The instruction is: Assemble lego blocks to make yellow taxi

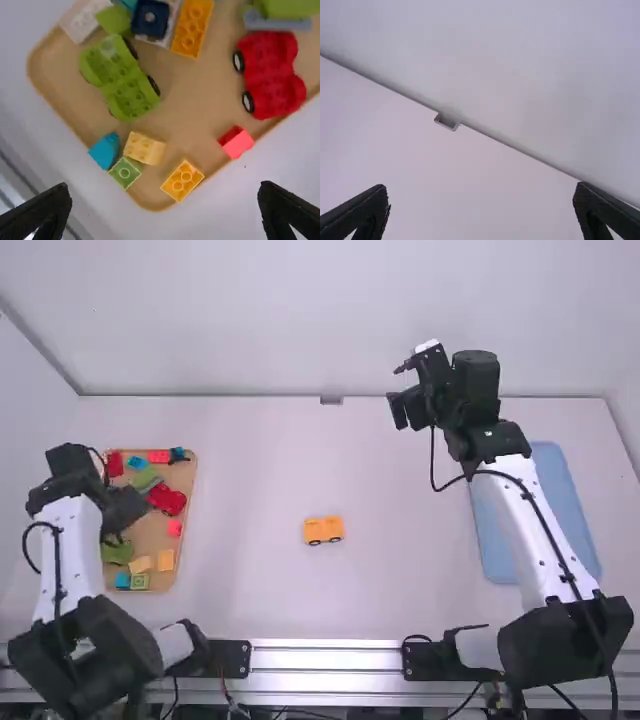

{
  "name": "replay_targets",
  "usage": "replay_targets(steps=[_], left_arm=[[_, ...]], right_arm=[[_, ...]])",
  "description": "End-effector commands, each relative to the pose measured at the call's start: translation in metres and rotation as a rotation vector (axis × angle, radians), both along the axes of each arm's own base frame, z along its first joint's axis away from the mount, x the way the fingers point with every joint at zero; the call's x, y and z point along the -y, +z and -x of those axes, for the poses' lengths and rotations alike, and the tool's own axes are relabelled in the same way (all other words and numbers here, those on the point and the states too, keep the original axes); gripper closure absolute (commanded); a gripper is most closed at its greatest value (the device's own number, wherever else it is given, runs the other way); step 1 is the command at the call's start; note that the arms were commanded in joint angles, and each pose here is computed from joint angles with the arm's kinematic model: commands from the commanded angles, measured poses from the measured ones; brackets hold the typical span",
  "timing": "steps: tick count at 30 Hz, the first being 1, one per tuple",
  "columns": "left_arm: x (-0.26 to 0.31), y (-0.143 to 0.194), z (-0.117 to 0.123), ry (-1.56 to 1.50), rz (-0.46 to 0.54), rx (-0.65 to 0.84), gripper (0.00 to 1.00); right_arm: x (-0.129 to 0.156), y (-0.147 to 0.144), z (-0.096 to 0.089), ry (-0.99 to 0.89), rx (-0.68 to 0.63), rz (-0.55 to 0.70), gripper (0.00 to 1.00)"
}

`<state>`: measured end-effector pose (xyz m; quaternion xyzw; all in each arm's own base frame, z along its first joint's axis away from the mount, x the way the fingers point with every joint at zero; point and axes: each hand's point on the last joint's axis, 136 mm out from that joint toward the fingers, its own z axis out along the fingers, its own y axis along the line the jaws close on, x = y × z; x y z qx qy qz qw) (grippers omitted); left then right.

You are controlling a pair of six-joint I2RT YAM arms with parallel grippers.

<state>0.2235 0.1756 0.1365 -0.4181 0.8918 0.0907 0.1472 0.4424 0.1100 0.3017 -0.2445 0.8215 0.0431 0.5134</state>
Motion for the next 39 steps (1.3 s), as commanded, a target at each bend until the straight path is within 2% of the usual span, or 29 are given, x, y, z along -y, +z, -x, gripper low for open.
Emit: replay_targets(steps=[1, 4, 8, 11, 19, 21, 25, 29, 37, 39], left_arm=[[0.023, -0.022, -0.013, -0.235, 0.141, 0.025, 0.01], [0.025, -0.043, -0.016, -0.285, 0.170, 0.002, 0.01], [0.023, -0.067, -0.005, -0.342, 0.159, -0.094, 0.01], [0.029, -0.090, 0.006, -0.398, 0.210, -0.161, 0.01], [0.037, -0.114, 0.012, -0.444, 0.280, -0.223, 0.01], [0.039, -0.119, 0.015, -0.444, 0.297, -0.242, 0.13], [0.039, -0.123, 0.014, -0.447, 0.306, -0.248, 0.26], [0.041, -0.127, 0.018, -0.470, 0.308, -0.256, 0.31], [0.042, -0.130, 0.019, -0.480, 0.307, -0.256, 0.33], [0.043, -0.130, 0.020, -0.489, 0.311, -0.261, 0.37]], right_arm=[[-0.004, 0.014, -0.003, 0.009, 0.030, -0.009, 0.02], [-0.004, 0.015, -0.004, 0.009, 0.035, -0.010, 0.02], [-0.004, 0.019, -0.005, 0.008, 0.050, -0.016, 0.02], [-0.004, 0.021, -0.007, 0.008, 0.062, -0.018, 0.02], [-0.005, 0.024, -0.008, 0.008, 0.073, -0.020, 0.02], [-0.005, 0.024, -0.008, 0.008, 0.073, -0.020, 0.02], [-0.005, 0.024, -0.008, 0.009, 0.073, -0.020, 0.02], [-0.005, 0.024, -0.008, -0.005, 0.062, -0.052, 0.02], [-0.006, 0.026, -0.008, -0.025, 0.053, -0.096, 0.02], [-0.006, 0.026, -0.008, -0.025, 0.053, -0.096, 0.02]])
